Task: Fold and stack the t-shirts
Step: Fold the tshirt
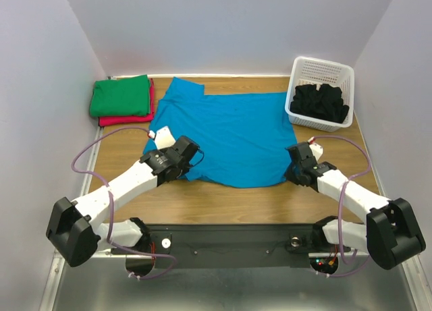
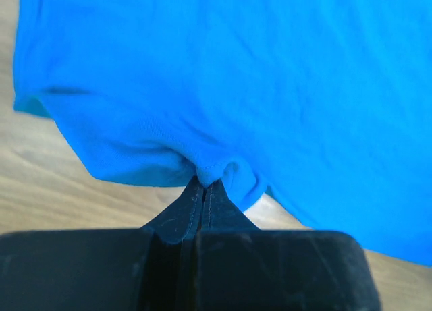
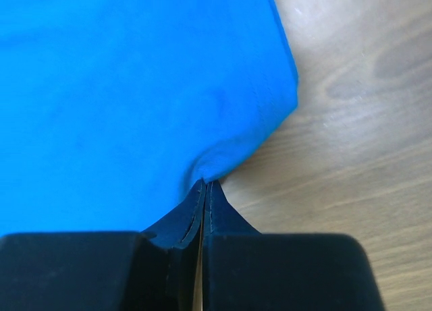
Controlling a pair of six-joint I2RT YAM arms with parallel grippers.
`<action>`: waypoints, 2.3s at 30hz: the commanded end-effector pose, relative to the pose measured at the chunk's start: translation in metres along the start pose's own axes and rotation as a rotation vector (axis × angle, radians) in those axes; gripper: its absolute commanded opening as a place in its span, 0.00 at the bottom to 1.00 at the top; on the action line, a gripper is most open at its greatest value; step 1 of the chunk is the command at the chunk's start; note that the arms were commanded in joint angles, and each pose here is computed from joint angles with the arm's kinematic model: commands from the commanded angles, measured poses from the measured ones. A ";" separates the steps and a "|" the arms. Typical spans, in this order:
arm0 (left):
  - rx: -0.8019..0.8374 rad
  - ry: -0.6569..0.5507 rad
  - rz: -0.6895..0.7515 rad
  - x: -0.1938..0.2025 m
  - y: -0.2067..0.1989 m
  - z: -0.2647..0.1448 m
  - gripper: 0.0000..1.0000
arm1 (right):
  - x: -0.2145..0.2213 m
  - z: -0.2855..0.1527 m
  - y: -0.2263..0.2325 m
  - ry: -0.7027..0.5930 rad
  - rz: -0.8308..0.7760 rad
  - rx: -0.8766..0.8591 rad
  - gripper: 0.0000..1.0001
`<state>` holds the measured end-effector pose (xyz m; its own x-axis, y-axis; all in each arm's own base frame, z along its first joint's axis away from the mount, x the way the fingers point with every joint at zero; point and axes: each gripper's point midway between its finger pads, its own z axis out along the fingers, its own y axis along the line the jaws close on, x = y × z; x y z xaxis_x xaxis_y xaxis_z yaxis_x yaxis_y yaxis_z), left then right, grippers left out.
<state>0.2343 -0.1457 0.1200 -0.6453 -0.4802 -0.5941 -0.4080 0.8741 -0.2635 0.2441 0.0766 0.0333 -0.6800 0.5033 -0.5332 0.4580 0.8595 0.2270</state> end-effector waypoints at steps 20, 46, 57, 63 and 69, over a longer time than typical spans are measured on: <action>-0.119 -0.181 0.147 -0.103 -0.034 0.064 0.00 | -0.100 0.007 0.058 -0.211 -0.060 0.061 0.00; -0.157 -0.224 0.095 -0.160 -0.048 0.120 0.00 | -0.143 0.046 0.075 -0.257 -0.089 0.173 0.00; -0.144 -0.201 0.066 -0.179 -0.052 0.146 0.70 | -0.159 0.059 0.087 -0.267 -0.153 0.195 0.10; -0.089 -0.233 0.079 -0.201 -0.070 0.131 0.99 | -0.171 0.046 0.090 -0.287 -0.259 0.183 0.48; -0.070 -0.202 0.063 -0.183 -0.054 0.114 0.99 | -0.148 0.037 0.102 -0.191 -0.336 0.042 0.69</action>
<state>0.4672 -0.0997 0.1315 -0.5561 -0.3827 -0.7378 -0.4368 0.8898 -0.1323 0.4126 0.0737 0.0832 -0.6869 0.1904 -0.7014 0.3464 0.9342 -0.0856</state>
